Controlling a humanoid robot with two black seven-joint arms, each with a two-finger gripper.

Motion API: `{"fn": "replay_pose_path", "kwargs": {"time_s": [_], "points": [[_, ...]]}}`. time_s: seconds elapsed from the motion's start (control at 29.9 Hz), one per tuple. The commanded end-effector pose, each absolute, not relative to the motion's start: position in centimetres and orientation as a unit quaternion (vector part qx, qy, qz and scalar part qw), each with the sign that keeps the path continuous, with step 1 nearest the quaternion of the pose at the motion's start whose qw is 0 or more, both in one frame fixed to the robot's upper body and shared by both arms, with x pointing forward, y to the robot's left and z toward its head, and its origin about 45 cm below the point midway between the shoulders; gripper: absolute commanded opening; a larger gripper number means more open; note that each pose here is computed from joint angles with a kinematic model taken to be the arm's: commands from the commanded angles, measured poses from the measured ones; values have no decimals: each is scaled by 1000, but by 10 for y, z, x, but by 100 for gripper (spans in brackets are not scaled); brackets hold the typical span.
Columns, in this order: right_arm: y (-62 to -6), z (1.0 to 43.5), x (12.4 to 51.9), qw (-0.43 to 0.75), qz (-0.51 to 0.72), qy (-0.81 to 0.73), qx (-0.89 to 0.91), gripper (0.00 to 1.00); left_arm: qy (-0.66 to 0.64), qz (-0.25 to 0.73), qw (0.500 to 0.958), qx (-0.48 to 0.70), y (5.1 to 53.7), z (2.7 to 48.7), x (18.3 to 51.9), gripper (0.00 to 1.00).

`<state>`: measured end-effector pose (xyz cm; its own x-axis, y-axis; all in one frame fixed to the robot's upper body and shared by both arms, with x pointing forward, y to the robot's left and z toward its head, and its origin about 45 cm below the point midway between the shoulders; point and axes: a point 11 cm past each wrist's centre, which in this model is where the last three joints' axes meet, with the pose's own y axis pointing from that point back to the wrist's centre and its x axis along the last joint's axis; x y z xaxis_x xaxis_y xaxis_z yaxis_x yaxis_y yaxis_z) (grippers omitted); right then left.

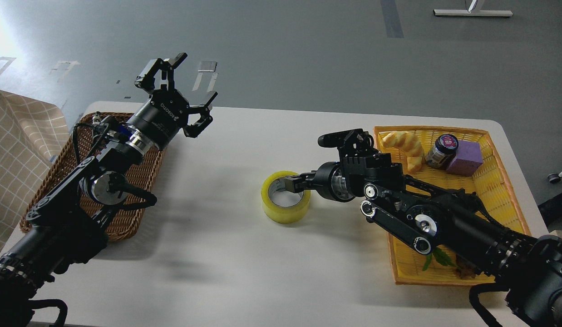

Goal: Place and transfer tape with both arms
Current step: 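Open the right gripper and withdraw it back above the tray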

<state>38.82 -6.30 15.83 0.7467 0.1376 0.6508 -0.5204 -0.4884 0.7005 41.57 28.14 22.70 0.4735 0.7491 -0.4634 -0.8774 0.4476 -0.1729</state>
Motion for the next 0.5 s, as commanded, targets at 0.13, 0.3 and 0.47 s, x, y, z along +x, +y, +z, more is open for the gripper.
{"fn": "replay_pose_path", "kwargs": {"time_s": [0.13,0.3,0.47], "points": [[-65,212,401,425,336,-178,822,100,161,487,836,-197,281,227,416,100],[-106,253,418,342,245,-251,872,100,159,487,836,-197,283,229,417,100],[-149,291,435,232,144,-324,906,100,157,486,836,-199,282,232,418,100]]}}
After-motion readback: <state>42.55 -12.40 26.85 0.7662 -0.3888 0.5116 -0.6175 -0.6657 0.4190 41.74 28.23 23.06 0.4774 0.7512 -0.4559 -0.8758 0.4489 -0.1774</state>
